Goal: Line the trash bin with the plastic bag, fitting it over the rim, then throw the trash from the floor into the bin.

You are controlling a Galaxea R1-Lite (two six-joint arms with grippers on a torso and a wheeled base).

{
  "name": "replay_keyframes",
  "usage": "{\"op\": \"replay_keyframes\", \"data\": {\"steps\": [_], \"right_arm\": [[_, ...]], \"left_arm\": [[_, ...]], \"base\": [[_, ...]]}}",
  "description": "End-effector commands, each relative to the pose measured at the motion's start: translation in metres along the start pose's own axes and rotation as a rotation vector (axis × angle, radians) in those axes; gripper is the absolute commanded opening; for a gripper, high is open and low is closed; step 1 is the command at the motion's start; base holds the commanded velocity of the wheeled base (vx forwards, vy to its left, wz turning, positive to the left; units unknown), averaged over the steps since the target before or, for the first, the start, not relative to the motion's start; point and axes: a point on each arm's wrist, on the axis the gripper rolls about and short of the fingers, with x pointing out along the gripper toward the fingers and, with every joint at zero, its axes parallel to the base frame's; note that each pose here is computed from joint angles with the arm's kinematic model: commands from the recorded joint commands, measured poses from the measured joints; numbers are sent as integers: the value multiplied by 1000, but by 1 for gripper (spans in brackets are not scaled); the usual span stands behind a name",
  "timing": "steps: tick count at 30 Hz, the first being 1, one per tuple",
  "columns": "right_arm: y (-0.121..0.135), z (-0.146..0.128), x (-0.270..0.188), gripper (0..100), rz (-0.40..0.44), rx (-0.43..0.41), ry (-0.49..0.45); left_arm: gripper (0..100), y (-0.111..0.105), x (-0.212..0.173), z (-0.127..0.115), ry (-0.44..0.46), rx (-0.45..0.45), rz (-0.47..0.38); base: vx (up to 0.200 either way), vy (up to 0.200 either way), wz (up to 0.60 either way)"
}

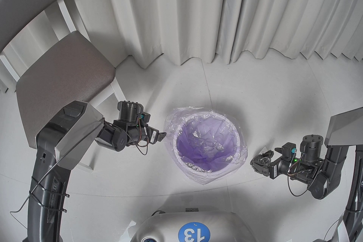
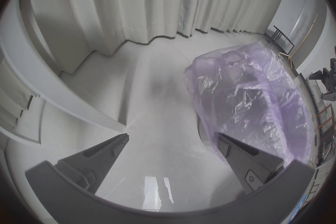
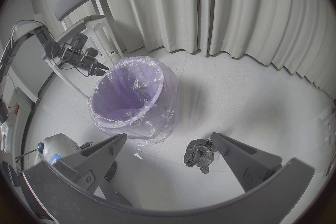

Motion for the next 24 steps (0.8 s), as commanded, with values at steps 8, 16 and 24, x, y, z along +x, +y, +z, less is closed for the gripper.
{"op": "replay_keyframes", "data": {"steps": [8, 16, 24], "right_arm": [[-5, -1, -5, 100, -22, 10, -9], [-16, -3, -3, 100, -53, 49, -16], [-21, -5, 3, 100, -63, 153, -31]], "left_arm": [[100, -11, 44, -17, 120, 148, -63], [100, 8, 26, -14, 101, 88, -40], [100, 10, -48, -1, -52, -153, -118]], "base": [[0, 0, 0], [0, 0, 0], [0, 0, 0]]}}
